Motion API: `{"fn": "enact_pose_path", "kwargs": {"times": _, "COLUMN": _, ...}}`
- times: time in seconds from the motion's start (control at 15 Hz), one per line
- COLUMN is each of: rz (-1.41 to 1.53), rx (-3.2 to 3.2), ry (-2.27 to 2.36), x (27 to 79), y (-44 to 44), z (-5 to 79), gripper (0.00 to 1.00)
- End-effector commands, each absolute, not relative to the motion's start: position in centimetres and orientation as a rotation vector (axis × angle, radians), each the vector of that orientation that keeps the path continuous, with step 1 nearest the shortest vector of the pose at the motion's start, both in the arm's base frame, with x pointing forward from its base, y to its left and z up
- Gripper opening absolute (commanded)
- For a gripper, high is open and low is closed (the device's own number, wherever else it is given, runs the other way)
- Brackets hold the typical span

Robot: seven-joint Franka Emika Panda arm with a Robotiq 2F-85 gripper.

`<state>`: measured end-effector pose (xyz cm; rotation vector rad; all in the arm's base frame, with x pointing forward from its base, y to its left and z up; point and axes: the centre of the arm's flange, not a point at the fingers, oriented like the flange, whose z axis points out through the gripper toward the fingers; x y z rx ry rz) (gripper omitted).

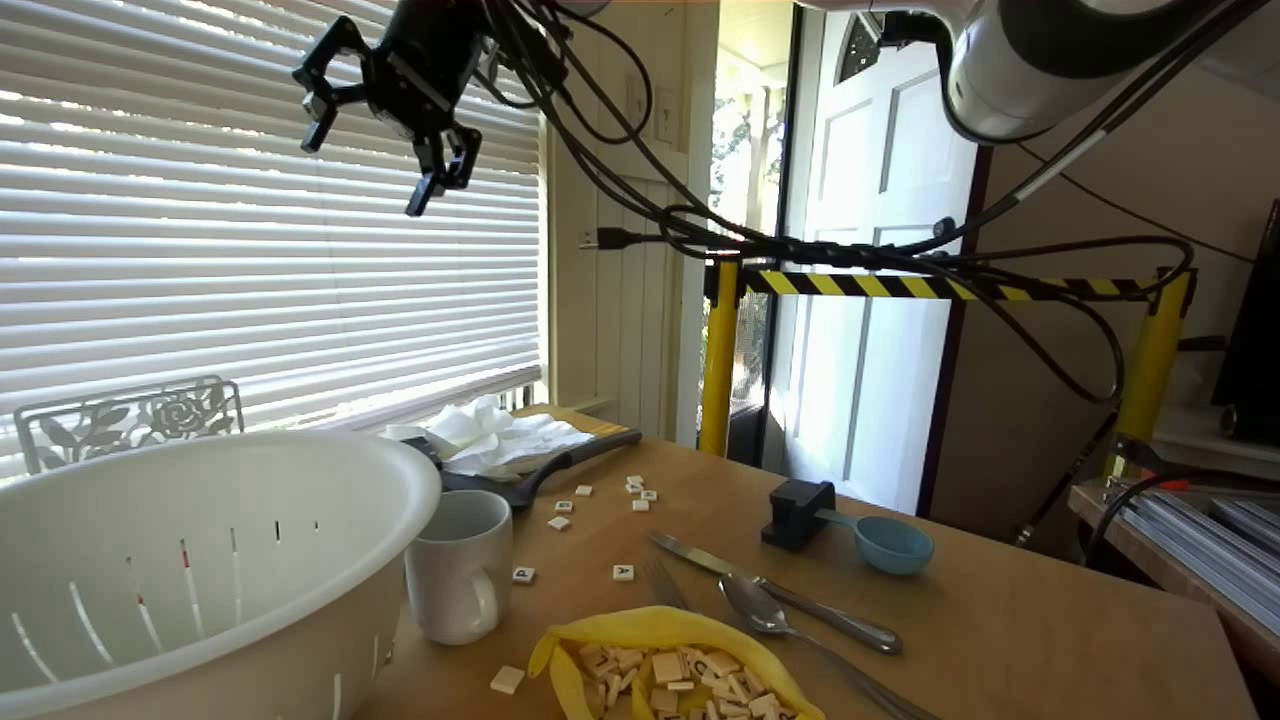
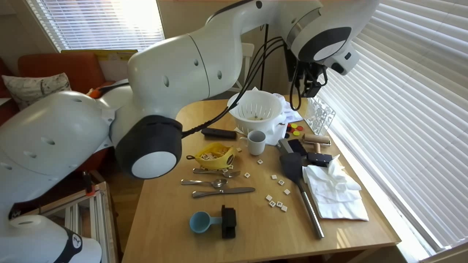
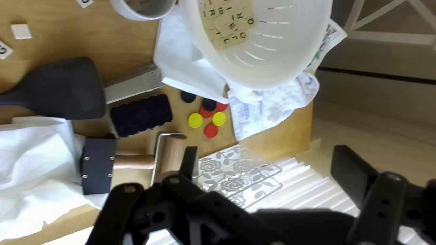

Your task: Move the colander

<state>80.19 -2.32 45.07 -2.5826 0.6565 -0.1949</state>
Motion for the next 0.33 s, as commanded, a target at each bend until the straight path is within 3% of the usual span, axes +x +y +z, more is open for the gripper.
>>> {"fn": "enact_pose_path", "kwargs": {"times": 0.0, "rz": -0.194, "rx": -2.618, "ry": 0.696, "x": 79.99, "y": -2.56, "z": 45.36, "gripper": 1.00}}
{"fn": "enact_pose_path", "kwargs": {"times": 0.27, "rz": -0.190, "rx": -2.661, "ry": 0.751, "x": 79.75, "y": -2.72, "z": 45.58, "gripper": 1.00}}
